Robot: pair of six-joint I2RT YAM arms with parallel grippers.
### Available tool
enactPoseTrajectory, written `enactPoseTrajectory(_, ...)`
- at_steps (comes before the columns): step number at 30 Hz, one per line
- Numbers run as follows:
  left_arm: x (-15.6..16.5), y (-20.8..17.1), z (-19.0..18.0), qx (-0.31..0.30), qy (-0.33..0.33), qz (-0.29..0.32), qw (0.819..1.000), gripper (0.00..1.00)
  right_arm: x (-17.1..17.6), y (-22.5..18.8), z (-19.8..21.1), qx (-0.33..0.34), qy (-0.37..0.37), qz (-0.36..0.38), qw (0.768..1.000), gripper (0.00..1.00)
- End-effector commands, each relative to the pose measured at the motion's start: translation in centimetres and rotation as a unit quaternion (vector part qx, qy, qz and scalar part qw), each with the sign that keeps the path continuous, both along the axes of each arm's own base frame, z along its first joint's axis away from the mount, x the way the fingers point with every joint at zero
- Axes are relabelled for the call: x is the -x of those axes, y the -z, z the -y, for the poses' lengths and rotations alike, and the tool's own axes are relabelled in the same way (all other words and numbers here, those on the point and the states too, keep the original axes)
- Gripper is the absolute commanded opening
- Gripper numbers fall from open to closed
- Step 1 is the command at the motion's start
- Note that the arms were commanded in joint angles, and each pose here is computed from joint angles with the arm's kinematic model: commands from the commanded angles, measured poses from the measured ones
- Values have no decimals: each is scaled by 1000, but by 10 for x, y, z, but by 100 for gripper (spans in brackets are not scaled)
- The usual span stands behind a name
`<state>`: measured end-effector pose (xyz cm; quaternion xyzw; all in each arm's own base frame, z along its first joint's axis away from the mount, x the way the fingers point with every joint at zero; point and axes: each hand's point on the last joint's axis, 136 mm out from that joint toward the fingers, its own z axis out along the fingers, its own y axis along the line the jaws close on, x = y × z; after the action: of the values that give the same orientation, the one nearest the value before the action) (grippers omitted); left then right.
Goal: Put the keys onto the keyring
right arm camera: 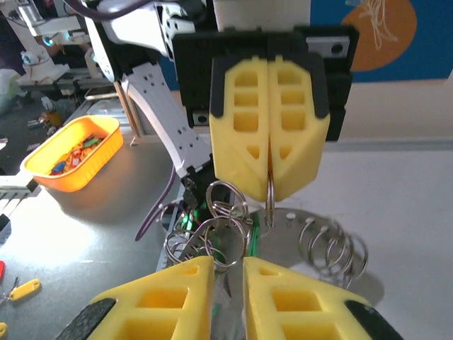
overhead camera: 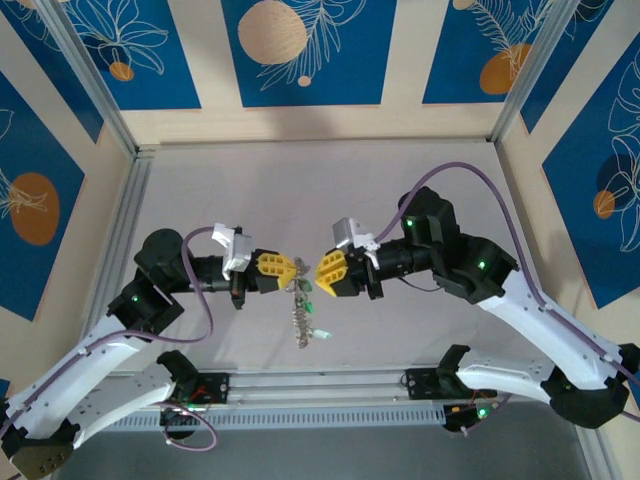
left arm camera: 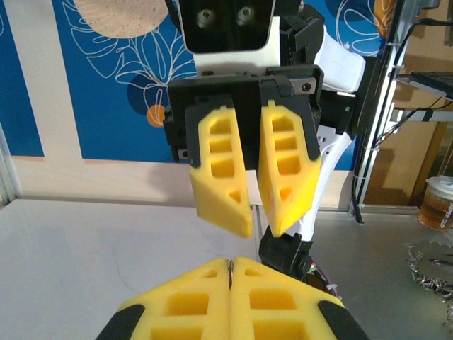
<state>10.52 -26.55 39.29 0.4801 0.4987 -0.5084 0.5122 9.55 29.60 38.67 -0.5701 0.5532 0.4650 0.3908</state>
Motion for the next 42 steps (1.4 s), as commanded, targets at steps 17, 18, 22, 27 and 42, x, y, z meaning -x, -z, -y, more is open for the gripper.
enactPoseTrajectory(17, 19, -30, -6, 54, 35, 44, 997, 0, 9, -11, -19, -30, -77, -34, 996, 16)
enactPoseTrajectory(18, 18, -29, -6, 53, 35, 44, 997, 0, 10, -12, -18, -33, -80, -32, 996, 16)
enactPoseTrajectory(22, 18, -29, -5, 52, 36, 44, 997, 0, 14, -17, -16, -44, -86, -25, 995, 18)
enactPoseTrajectory(27, 17, -29, -4, 52, 39, 42, 997, 0, 10, -18, -19, -48, -82, -26, 995, 18)
enactPoseTrajectory(42, 16, -26, -2, 51, 42, 40, 997, 0, 6, -17, -29, -47, -84, -35, 995, 20)
